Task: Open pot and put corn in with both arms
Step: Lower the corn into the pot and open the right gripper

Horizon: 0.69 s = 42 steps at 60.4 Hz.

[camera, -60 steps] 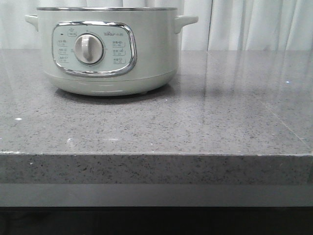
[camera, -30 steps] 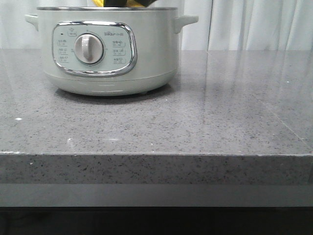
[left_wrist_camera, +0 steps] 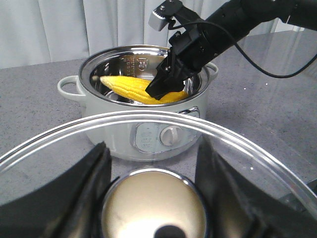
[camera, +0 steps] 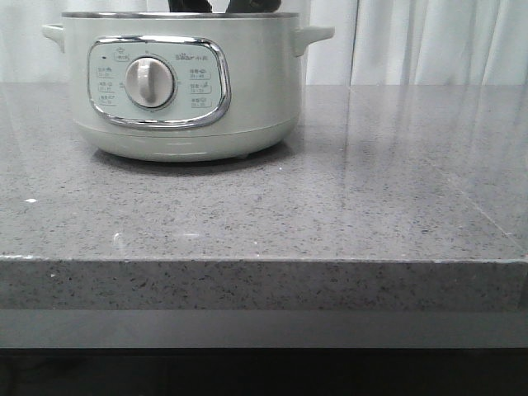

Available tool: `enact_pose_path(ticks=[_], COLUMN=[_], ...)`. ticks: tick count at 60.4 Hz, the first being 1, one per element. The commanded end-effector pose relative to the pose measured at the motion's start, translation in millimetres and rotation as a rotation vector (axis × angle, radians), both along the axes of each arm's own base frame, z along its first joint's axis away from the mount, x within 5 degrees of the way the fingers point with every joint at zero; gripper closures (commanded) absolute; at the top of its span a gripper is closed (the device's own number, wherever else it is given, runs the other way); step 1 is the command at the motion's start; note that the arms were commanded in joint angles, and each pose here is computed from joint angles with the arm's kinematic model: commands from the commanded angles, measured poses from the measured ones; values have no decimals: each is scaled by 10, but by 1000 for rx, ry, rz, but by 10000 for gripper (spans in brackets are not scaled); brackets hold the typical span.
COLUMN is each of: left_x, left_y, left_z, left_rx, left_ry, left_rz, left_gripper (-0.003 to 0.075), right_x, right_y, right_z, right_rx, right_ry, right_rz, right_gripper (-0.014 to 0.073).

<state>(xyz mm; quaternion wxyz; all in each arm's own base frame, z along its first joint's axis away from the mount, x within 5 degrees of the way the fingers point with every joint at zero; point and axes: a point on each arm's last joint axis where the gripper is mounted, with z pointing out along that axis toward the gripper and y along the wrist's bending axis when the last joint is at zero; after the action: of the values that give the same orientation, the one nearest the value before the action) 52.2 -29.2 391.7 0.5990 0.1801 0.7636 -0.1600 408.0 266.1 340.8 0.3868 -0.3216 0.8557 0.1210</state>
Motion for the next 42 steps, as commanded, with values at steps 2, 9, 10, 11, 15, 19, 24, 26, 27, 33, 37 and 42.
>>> enact_pose_path(ticks=[2, 9, 10, 11, 15, 19, 24, 26, 27, 33, 37, 42], left_x=[-19, -19, -19, -19, -19, -19, -19, -19, -19, -19, -19, -19], left_y=[10, 10, 10, 10, 10, 10, 10, 10, 10, 10, 10, 10], left_z=[244, 244, 244, 244, 244, 244, 244, 244, 244, 244, 244, 244], left_rx=[-98, -98, -98, -98, -98, -98, -98, -98, -98, -98, -98, -98], left_ry=[-159, -159, -159, -159, -159, -159, -159, -159, -159, -159, -159, -159], left_rz=[2, 2, 2, 2, 2, 2, 2, 2, 2, 2, 2, 2], left_gripper=[514, 514, 514, 514, 514, 514, 514, 514, 514, 514, 514, 514], right_x=[-140, -212, -229, -249, -331, -436, -570, -634, -647, -873, -1024, -1227], right_y=[-87, -128, -138, -149, -197, -261, -348, -389, -397, -536, -629, -761], right_z=[517, 649, 676, 706, 810, 926, 1097, 1178, 1191, 1414, 1507, 1574], right_rx=[83, 107, 114, 120, 139, 158, 188, 199, 202, 235, 258, 280], right_ry=[-139, -151, -150, -150, -133, -111, -108, -114, -114, -155, -177, -205], right_rz=[3, -1, -5, -7, -22, -40, -57, -61, -62, -62, -62, -64], right_gripper=[34, 34, 34, 34, 34, 34, 34, 34, 34, 34, 34, 34])
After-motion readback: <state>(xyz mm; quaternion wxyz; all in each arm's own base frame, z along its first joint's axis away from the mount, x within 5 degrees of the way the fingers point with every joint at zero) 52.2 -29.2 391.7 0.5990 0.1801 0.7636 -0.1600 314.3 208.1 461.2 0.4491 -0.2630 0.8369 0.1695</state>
